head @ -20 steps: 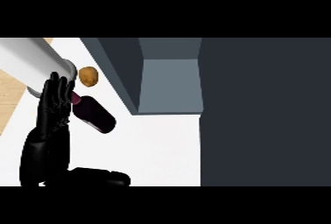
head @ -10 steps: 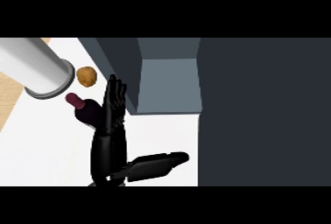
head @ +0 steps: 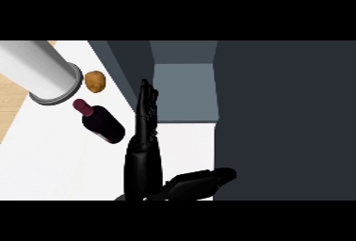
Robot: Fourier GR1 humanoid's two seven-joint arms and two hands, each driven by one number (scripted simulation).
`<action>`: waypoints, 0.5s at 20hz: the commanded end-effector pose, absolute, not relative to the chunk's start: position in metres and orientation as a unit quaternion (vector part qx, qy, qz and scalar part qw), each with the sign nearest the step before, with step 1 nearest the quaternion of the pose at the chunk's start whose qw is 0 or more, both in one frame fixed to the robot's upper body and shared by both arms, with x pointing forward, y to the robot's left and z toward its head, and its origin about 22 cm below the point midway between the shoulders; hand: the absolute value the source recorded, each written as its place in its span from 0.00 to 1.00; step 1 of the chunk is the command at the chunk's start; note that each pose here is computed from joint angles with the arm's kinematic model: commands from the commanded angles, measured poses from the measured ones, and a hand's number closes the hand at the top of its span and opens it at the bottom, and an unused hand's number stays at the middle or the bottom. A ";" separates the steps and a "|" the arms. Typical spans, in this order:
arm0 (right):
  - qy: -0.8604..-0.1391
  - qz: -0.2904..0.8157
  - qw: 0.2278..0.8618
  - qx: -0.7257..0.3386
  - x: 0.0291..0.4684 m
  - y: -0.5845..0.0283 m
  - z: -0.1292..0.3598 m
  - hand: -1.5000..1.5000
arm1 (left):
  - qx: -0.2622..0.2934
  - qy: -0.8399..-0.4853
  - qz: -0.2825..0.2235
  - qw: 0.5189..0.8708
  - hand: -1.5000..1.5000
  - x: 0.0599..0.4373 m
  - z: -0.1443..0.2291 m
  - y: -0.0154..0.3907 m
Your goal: Pick up the wine, place it into the cabinet and close the cabinet
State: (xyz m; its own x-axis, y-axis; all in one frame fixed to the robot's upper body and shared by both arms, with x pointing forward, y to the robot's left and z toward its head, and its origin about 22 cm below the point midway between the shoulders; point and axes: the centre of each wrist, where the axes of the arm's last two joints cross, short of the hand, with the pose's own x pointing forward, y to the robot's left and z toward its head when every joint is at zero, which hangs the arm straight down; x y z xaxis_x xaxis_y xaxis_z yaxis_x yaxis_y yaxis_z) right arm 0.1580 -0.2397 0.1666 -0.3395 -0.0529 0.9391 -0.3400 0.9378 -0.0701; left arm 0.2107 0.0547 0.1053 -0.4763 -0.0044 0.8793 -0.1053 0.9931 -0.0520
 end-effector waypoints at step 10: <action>-0.816 0.129 0.551 0.121 0.133 -0.234 0.199 0.00 | 0.057 -0.856 0.095 0.505 0.00 0.184 0.129 0.051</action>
